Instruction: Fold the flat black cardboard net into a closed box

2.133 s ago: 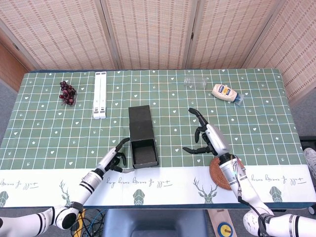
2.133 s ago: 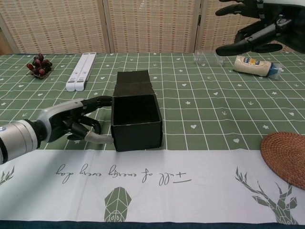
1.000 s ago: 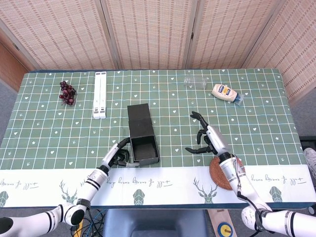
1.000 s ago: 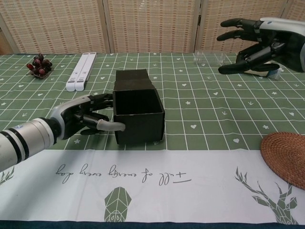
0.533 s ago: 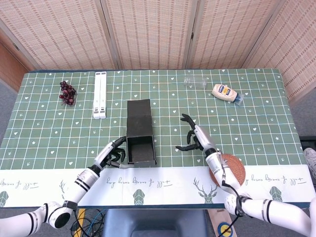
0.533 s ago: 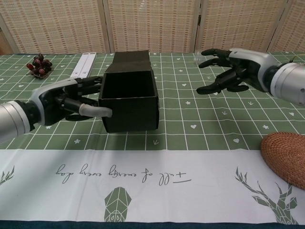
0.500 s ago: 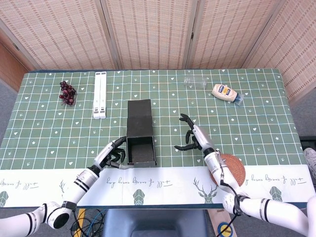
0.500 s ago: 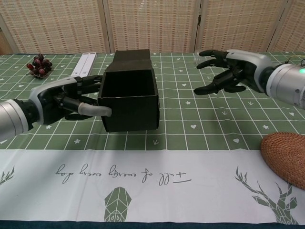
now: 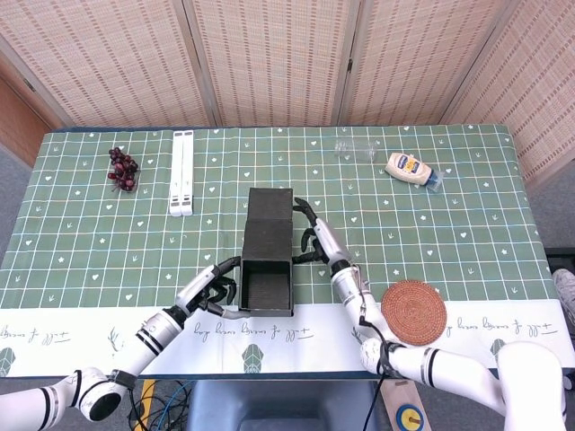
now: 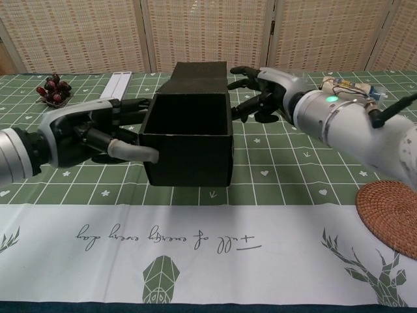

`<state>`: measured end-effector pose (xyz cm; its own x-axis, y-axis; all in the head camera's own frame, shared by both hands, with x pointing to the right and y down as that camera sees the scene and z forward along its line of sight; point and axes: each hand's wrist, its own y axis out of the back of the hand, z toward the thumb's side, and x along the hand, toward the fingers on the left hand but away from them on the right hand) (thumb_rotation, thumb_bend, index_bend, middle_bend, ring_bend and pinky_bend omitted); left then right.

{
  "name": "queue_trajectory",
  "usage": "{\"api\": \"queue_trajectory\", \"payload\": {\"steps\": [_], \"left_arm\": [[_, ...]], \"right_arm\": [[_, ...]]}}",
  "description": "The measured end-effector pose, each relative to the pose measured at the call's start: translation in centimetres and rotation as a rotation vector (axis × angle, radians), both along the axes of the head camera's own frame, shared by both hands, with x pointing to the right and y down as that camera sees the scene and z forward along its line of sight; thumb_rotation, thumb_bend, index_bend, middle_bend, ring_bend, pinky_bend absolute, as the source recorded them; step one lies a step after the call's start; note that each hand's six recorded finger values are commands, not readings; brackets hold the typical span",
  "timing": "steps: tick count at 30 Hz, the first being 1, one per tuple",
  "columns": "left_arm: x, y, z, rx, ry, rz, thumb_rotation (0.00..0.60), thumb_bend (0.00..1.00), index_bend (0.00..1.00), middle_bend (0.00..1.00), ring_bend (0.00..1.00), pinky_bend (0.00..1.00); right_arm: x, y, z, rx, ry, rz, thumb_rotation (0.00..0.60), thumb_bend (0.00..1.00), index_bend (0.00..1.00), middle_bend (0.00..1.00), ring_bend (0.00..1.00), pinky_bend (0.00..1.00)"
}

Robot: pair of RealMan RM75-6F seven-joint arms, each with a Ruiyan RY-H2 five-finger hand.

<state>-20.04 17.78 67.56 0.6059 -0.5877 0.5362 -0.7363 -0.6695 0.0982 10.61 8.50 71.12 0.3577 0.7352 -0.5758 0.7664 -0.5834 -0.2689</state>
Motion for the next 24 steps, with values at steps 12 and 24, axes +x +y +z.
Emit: {"api": "queue_trajectory", "payload": {"steps": [12, 24], "left_arm": [[1.2, 0.4, 1.5, -0.023, -0.035, 0.052, 0.600, 0.14, 0.30, 0.27, 0.69, 1.00], [1.3, -0.2, 3.8, -0.033, -0.116, 0.030, 0.600, 0.14, 0.27, 0.27, 0.69, 1.00]], "right_arm": [[-3.2, -1.3, -2.0, 0.012, -0.153, 0.100, 0.600, 0.05, 0.00, 0.15, 0.69, 1.00], [-5.3, 0.3, -4.8, -0.059, -0.232, -0.058, 0.600, 0.00, 0.00, 0.20, 0.70, 1.00]]}}
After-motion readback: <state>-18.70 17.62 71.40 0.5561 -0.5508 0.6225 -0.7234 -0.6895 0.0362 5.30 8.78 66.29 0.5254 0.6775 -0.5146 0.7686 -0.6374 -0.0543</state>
